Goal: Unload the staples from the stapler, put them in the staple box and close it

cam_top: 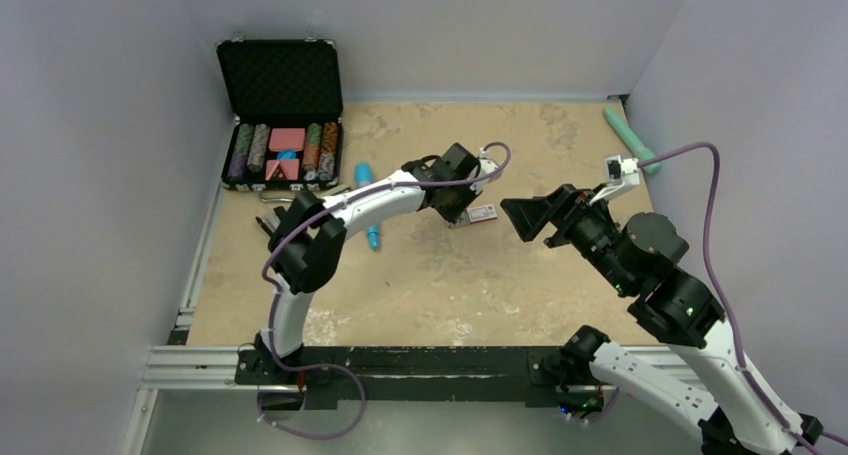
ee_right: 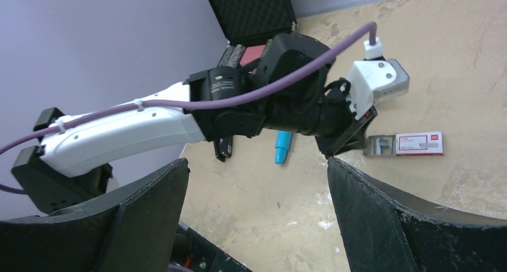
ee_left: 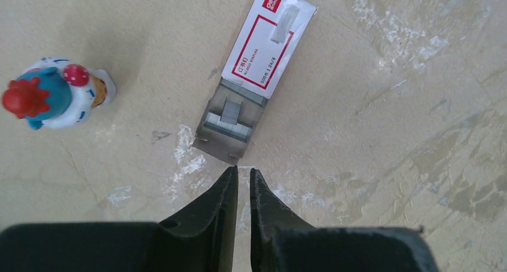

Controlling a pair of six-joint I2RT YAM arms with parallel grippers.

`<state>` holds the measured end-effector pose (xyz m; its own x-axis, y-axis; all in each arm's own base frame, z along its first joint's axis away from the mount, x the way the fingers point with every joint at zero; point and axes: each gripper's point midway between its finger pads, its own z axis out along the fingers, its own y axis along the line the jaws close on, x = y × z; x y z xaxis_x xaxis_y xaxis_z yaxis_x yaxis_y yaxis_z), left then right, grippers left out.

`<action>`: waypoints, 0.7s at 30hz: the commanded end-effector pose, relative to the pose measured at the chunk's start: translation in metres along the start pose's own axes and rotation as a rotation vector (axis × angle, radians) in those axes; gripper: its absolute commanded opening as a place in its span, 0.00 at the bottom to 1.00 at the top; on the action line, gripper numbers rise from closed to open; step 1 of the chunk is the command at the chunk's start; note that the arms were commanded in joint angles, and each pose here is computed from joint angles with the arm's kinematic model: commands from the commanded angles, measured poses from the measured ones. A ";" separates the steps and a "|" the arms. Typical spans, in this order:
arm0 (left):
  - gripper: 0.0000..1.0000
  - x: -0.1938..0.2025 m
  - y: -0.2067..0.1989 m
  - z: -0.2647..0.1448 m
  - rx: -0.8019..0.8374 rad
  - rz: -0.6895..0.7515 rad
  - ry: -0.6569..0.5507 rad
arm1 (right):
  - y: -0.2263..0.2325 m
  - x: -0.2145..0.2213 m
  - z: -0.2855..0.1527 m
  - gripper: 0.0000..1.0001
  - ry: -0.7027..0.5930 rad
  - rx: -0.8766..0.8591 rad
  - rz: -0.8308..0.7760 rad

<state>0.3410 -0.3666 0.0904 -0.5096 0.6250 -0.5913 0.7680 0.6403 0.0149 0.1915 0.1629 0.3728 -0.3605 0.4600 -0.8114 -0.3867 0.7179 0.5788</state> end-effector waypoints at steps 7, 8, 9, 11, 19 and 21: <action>0.13 0.002 0.004 0.035 -0.003 -0.020 0.039 | 0.007 -0.014 -0.011 0.90 -0.047 -0.029 0.021; 0.13 0.002 0.003 0.037 -0.002 -0.021 0.039 | 0.007 -0.014 -0.011 0.90 -0.047 -0.027 0.021; 0.13 0.001 0.004 0.038 -0.002 -0.021 0.036 | 0.007 -0.013 -0.011 0.90 -0.045 -0.026 0.021; 0.13 0.000 0.004 0.041 -0.005 -0.021 0.036 | 0.006 -0.014 -0.012 0.90 -0.046 -0.023 0.020; 0.13 0.000 0.008 0.045 -0.019 0.007 0.044 | 0.004 -0.013 -0.012 0.90 -0.047 -0.014 0.020; 0.13 0.000 0.015 0.045 -0.056 0.015 0.050 | 0.004 -0.014 -0.012 0.90 -0.047 -0.015 0.015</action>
<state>0.3528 -0.3769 0.0411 -0.5397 0.6600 -0.5226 0.7669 0.6416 0.0183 0.1858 0.1559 0.3765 -0.3482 0.4760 -0.8076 -0.3864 0.7120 0.5863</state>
